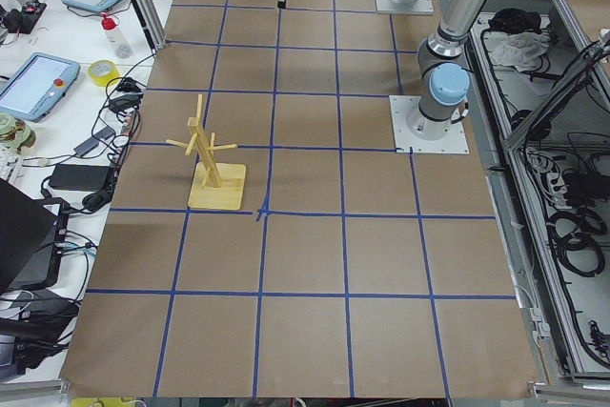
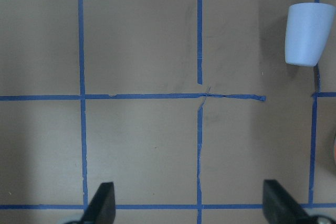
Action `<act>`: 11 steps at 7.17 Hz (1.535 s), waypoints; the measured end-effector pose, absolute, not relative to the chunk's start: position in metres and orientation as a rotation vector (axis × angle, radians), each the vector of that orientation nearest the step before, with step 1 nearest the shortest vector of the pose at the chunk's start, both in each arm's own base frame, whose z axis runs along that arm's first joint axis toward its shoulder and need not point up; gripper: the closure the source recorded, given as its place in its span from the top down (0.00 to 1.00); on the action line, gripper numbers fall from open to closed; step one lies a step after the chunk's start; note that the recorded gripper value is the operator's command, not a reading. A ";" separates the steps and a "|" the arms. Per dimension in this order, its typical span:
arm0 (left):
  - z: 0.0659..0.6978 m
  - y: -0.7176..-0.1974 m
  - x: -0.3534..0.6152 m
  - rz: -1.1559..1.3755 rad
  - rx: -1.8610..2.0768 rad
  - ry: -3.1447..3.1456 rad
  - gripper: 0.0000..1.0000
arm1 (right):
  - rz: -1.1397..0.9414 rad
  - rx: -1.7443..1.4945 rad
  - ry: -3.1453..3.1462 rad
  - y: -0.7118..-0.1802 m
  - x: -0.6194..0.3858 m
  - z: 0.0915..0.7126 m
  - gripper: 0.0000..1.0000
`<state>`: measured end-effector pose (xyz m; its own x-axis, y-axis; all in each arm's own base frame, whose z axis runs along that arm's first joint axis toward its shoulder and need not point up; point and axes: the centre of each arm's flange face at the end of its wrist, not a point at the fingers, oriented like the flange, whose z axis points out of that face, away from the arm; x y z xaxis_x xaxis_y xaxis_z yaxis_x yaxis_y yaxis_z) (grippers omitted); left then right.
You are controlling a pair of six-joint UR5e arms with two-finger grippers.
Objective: Flip cup
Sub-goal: 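Move the right gripper toward the upside-down pale blue cup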
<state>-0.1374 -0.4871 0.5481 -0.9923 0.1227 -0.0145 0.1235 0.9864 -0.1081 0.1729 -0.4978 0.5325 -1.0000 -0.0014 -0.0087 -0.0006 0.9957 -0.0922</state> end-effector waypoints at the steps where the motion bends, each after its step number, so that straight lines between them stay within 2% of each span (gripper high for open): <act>1: 0.548 -0.487 -0.137 -0.171 0.193 3.123 1.00 | -0.142 -0.002 3.130 -0.498 0.173 0.532 1.00; 11: 0.533 -0.485 -0.137 -0.125 0.199 3.126 1.00 | -0.132 -0.015 3.128 -0.501 0.174 0.525 1.00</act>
